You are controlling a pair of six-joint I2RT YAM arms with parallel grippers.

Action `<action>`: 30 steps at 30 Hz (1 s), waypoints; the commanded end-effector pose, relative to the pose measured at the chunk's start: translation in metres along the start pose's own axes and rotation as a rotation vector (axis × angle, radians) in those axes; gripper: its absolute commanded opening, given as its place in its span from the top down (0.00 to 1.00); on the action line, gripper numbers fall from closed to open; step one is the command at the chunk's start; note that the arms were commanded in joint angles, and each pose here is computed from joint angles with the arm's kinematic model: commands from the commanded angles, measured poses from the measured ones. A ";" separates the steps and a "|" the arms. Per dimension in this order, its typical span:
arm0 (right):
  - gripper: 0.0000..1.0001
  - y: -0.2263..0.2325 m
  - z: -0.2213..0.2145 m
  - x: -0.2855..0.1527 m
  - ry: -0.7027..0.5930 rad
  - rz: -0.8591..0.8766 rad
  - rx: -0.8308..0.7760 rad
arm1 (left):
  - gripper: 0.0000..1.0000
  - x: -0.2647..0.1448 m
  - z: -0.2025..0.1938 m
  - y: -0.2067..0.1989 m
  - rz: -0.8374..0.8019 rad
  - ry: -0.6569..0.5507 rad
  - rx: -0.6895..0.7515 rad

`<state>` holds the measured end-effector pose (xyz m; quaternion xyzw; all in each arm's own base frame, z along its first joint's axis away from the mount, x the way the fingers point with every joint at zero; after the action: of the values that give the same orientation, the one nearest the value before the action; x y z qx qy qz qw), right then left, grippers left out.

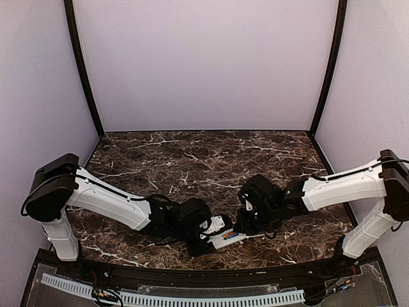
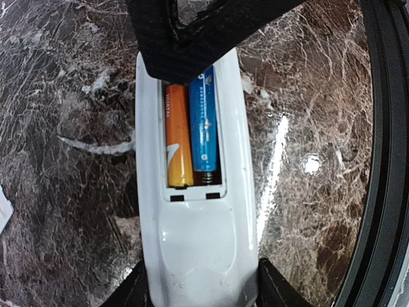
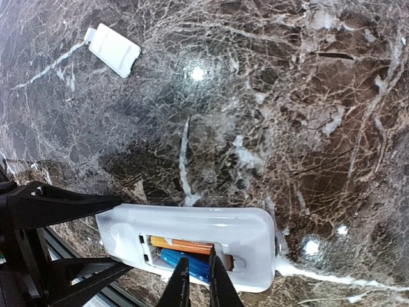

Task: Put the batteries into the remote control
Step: Load the battery into the battery compartment.

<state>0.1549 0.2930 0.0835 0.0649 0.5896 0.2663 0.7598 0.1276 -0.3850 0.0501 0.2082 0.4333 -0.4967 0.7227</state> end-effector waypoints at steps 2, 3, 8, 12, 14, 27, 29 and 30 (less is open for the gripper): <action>0.87 0.001 0.005 -0.003 -0.006 -0.011 -0.028 | 1.00 0.020 -0.072 0.003 -0.008 0.277 -0.029; 0.87 0.000 0.005 -0.003 -0.004 -0.016 -0.029 | 1.00 0.020 -0.072 0.003 -0.009 0.280 -0.029; 0.87 -0.004 0.004 -0.004 0.003 -0.047 -0.029 | 1.00 0.020 -0.072 0.003 -0.009 0.279 -0.029; 0.90 -0.005 0.002 -0.002 0.017 -0.051 -0.022 | 1.00 0.020 -0.072 0.003 -0.009 0.281 -0.029; 0.91 -0.008 -0.001 0.000 0.030 -0.062 -0.022 | 1.00 0.020 -0.073 0.003 -0.007 0.283 -0.029; 0.98 -0.002 -0.009 0.013 0.065 -0.005 -0.015 | 1.00 0.021 -0.073 0.004 -0.004 0.285 -0.028; 1.00 0.000 -0.011 0.016 0.075 0.001 -0.017 | 1.00 0.021 -0.073 0.004 -0.003 0.286 -0.028; 1.00 0.002 -0.013 0.017 0.077 0.004 -0.018 | 1.00 0.021 -0.073 0.004 -0.004 0.285 -0.027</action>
<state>0.1561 0.2939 0.0747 0.0477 0.5980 0.2634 0.7555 0.1280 -0.3871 0.0499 0.2095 0.4320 -0.4983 0.7219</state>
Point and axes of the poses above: each gripper's point midway between its finger pads, its own x axis out along the fingers, its own y axis along the line the jaws close on, z = x × y, the point moved 4 cm from there along -x, back along the fingers, and after that the axes turned 8 degrees about -x, right-handed, at the moved point
